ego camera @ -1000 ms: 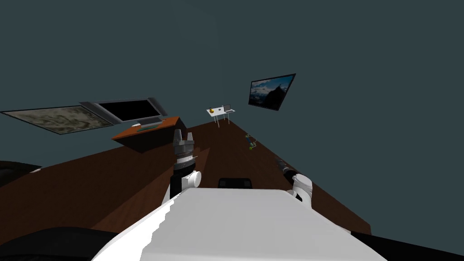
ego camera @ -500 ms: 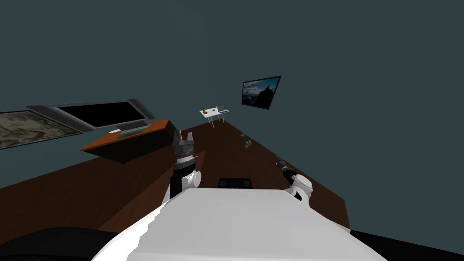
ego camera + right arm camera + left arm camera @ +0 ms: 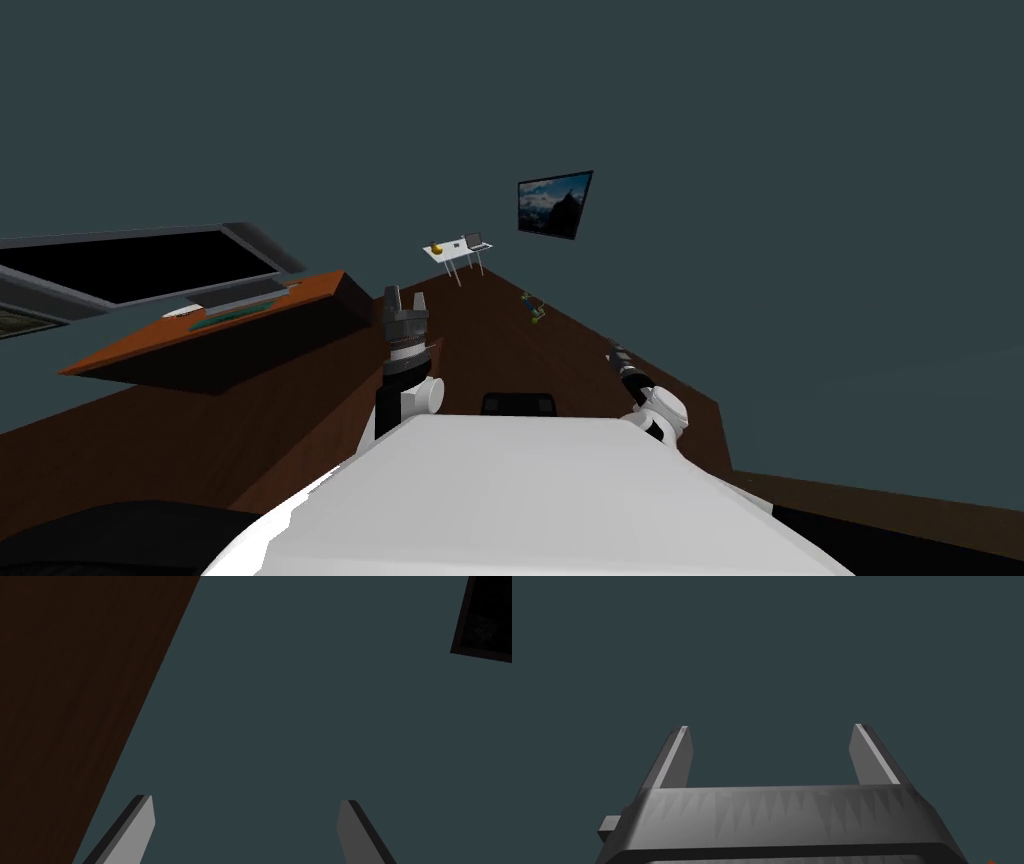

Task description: Push the door open

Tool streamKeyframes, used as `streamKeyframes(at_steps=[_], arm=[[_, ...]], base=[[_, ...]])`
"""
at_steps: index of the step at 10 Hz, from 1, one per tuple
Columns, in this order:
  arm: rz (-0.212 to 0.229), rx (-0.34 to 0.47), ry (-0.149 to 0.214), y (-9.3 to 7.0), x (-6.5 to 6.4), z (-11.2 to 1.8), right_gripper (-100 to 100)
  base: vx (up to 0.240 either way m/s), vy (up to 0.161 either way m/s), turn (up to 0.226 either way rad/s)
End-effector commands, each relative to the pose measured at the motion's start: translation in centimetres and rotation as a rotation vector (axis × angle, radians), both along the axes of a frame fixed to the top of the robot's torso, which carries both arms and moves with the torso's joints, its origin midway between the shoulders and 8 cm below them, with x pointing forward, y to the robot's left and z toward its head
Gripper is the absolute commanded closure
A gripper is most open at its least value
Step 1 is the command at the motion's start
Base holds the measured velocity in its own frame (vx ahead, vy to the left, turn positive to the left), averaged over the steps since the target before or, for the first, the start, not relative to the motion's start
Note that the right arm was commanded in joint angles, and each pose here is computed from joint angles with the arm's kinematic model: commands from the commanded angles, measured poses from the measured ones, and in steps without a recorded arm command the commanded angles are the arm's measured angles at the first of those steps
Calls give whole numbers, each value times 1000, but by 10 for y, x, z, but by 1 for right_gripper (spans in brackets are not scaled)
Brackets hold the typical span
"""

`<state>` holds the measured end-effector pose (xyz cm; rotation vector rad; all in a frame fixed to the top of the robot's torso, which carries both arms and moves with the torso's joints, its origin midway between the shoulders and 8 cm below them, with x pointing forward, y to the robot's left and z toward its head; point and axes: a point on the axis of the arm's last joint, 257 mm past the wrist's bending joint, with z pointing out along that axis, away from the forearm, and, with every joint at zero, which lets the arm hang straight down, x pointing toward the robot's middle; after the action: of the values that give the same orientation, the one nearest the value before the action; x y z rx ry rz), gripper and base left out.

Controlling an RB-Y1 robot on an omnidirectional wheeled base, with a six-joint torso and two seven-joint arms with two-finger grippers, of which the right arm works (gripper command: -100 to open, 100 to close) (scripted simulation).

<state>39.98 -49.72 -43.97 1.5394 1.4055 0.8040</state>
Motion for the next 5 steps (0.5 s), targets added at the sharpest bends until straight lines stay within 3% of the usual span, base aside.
streamKeyframes(at_steps=[1, 5], arm=[[-28, 46, -40, 0, 3, 5, -100], [-97, 153, -137, -1, 11, 17, -100]], base=[[-28, -9, -204], [-28, -11, -204]])
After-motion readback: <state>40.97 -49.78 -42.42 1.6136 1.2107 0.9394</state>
